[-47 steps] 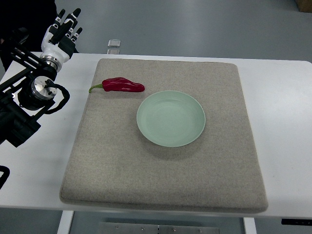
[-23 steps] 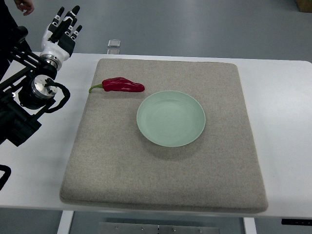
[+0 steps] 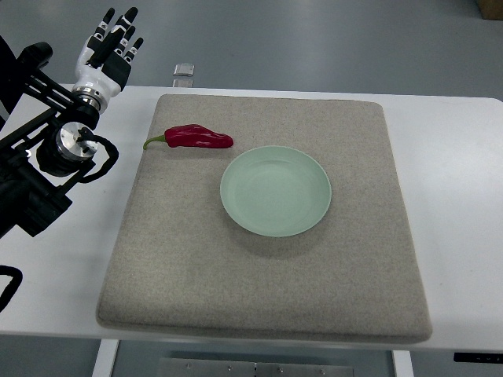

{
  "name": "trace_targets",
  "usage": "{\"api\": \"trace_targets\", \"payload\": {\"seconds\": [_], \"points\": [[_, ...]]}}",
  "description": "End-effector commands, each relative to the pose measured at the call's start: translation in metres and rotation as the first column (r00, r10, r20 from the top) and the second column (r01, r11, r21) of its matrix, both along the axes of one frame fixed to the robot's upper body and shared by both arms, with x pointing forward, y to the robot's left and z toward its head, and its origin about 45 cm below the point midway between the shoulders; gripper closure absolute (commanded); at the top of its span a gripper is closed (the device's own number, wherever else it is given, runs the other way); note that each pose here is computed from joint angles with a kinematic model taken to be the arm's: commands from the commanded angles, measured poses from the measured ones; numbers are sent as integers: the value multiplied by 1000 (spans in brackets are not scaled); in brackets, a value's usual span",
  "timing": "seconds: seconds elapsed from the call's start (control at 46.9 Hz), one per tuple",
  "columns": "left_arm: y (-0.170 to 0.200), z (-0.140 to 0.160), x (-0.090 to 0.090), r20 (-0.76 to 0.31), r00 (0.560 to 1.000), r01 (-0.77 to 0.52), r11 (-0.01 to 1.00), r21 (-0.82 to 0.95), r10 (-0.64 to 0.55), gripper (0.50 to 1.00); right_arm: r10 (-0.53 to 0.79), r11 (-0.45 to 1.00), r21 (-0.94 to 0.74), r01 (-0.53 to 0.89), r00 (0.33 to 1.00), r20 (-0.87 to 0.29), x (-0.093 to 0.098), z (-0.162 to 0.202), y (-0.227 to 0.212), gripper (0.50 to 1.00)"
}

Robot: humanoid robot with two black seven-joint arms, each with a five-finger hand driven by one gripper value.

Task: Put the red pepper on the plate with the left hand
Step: 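Move the left hand over the red pepper and lower it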

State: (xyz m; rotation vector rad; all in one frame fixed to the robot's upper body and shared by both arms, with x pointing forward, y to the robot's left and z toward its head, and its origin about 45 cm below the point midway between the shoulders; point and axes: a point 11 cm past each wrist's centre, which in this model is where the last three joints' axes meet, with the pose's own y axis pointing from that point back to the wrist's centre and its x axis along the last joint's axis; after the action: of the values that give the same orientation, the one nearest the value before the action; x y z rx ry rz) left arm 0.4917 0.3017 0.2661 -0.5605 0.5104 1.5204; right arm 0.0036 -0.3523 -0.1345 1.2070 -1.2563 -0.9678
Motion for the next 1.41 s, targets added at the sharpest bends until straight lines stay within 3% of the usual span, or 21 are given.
{"api": "trace_targets", "payload": {"seconds": [0.0,0.171,0.554,0.746,0.874,1.087,1.386], "points": [[-1,3,1,16,1000,11,998,69,-12,510,-2,1000,0,2,1000,-1,-1,0,0,572],[-2,7,1,40,998,31,983,180,-39,504,-1,1000,0,1,1000,0,0,0,0,572],[-8,7,1,30,998,49,977,205,-56,506,-1,1000,0,1,1000,0,0,0,0,572],[-10,12,5,15,995,81,906,417,-95,512,-1,1000,0,1,1000,0,0,0,0,572],[-19,13,6,-16,988,135,800,585,-156,519,-1,1000,0,1,1000,0,0,0,0,572],[-32,15,4,-8,970,140,533,835,-242,508,-1,1000,0,1,1000,0,0,0,0,572],[-44,16,2,-25,946,99,215,971,-324,501,0,1000,0,0,1000,0,0,0,0,572]]}}
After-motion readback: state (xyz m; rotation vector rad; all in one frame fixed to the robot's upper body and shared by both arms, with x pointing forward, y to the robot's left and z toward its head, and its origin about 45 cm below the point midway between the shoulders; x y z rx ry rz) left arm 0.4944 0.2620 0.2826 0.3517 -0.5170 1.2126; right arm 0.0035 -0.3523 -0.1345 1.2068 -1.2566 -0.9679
